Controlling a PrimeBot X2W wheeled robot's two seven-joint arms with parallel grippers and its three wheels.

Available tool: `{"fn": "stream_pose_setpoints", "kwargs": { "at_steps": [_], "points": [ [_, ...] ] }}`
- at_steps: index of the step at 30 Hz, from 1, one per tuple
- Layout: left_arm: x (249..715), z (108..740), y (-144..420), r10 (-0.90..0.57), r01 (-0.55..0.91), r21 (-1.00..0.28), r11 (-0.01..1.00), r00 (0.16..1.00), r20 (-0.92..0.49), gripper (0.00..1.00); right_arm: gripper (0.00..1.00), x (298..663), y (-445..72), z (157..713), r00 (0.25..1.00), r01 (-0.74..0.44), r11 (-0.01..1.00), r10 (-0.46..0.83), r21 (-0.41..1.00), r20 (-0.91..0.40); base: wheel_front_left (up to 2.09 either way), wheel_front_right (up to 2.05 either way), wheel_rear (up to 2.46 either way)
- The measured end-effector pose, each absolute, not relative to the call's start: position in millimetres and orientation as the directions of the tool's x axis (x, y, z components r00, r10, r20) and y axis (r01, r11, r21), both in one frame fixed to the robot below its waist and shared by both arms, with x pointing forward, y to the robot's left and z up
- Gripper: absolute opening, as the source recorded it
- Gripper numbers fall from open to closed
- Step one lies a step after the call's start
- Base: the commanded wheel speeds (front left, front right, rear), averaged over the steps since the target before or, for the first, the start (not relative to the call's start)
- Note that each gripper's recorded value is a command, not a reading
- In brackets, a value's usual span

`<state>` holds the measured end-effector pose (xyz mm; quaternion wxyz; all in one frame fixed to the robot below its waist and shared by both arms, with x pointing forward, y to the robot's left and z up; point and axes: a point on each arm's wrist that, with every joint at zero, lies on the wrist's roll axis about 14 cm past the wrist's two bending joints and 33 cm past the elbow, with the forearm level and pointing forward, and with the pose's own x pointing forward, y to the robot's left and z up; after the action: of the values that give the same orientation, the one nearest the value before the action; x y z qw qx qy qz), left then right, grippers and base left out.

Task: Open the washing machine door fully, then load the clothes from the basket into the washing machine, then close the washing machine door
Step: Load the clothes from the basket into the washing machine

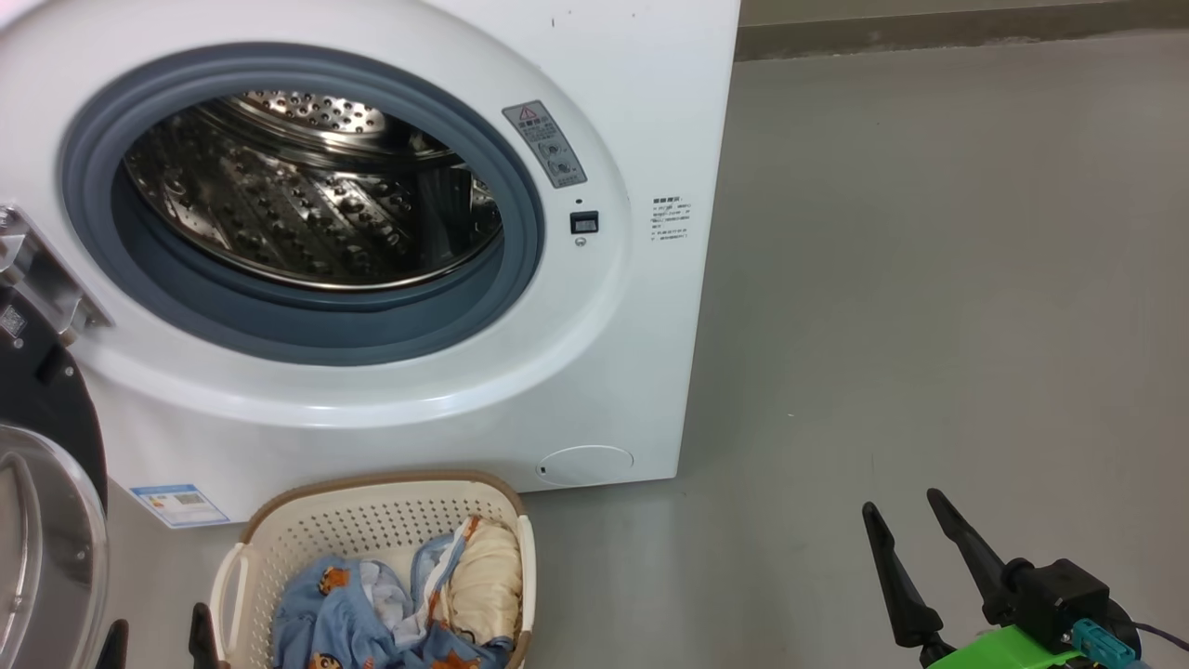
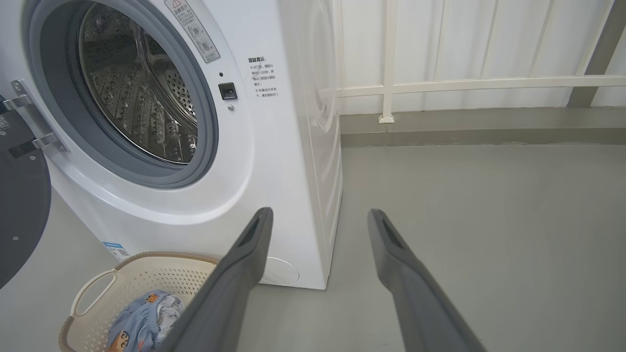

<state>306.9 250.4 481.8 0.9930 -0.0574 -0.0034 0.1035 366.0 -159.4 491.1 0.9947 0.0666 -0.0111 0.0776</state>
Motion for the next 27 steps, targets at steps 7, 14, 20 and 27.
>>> {"fn": "stream_pose_setpoints", "kwargs": {
  "at_steps": [7,14,20,27],
  "points": [
    [308,478,247,0.197,-0.198,-0.115,0.974,0.98,-0.017,1.0,1.0,368,-159,488,0.988,-0.154,0.979,0.152,0.133,0.025,0.0,0.0,0.0],
    [311,473,243,0.185,-0.188,-0.115,0.975,0.982,-0.036,1.0,1.0,371,-159,483,0.989,-0.15,0.979,0.15,0.139,0.008,0.0,0.0,0.0],
    [326,472,238,0.164,-0.168,-0.119,0.979,0.986,-0.037,1.0,1.0,375,-160,470,0.989,-0.141,0.98,0.146,0.143,-0.028,0.0,0.0,0.0],
    [347,458,230,0.136,-0.144,-0.125,0.982,0.988,-0.074,1.0,1.0,395,-165,464,0.991,-0.122,0.981,0.128,0.148,-0.036,0.0,0.0,0.0]
  ]
}}
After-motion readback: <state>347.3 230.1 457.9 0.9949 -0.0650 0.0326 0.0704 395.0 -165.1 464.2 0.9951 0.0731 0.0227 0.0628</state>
